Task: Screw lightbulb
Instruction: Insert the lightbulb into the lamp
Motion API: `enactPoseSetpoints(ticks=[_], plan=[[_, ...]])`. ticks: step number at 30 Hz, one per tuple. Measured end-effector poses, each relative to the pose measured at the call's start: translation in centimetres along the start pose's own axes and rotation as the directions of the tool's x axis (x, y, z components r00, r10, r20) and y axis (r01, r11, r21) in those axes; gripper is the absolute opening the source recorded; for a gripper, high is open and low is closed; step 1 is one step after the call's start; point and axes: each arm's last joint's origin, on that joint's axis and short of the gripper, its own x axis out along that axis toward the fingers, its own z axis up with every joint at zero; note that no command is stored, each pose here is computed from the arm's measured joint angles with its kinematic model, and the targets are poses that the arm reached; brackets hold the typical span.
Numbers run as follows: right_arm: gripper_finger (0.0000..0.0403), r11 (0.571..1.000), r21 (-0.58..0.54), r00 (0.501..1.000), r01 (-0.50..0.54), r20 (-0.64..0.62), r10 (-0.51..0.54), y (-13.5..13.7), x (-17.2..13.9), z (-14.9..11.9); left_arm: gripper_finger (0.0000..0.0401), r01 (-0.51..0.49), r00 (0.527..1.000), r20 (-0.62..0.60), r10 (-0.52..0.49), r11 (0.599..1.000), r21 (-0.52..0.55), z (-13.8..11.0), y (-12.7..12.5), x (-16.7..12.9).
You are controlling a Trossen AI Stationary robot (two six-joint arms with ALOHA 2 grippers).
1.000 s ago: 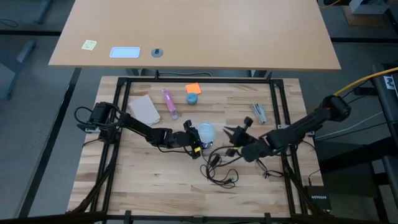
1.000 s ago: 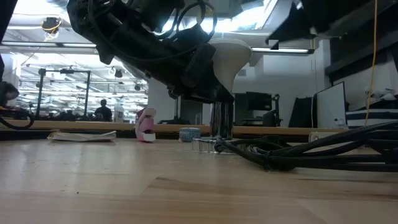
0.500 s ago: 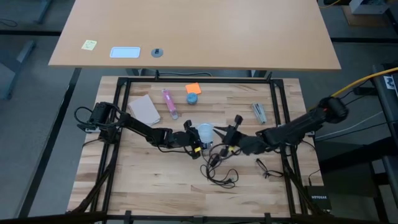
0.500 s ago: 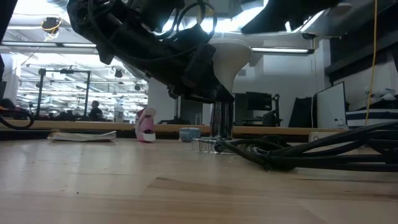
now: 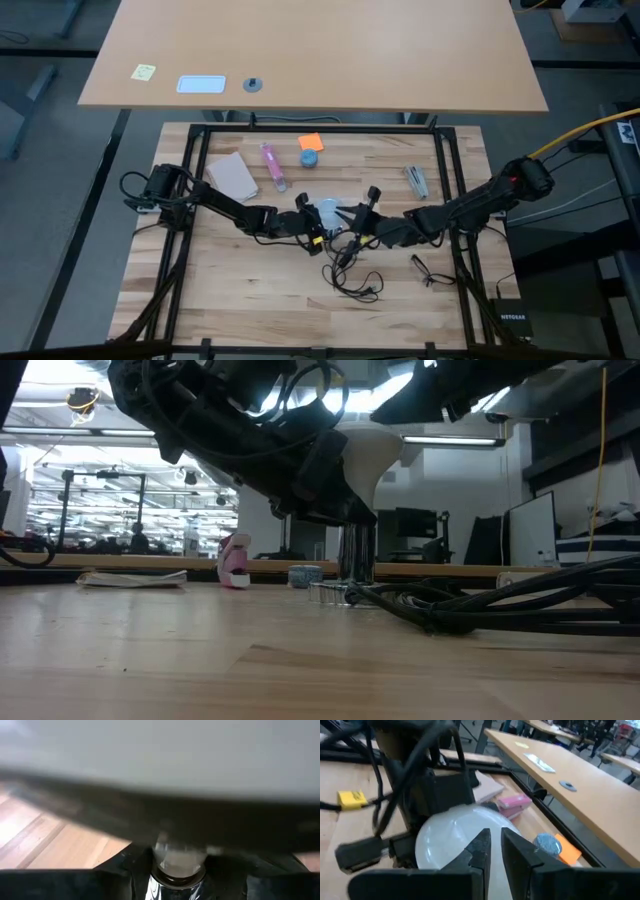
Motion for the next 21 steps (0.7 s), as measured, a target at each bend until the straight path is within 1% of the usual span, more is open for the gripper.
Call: enactPoseSetpoints(ticks=[11,18,21], plan=[[0.0050,0.999,-0.006,0.999,-0.035,-0.013,0.035,0.3,0.5,-0.4,0.0159,0.000,1.000,0.000,0.000,1.000,-0.002,0.0,0.0,0.0],[0.0050,0.999,0.032,0.999,-0.034,-0.008,0.035,1.2,1.4,-1.1,0.0159,0.002,1.000,0.014,-0.002,1.000,-0.004,0.1,0.0,0.0],[0.0050,0.998,0.035,0.999,-0.043,-0.004,0.043,1.2,1.4,-1.1,0.0159,0.006,0.999,0.031,-0.006,1.000,0.016,0.2,-0.1,0.0]])
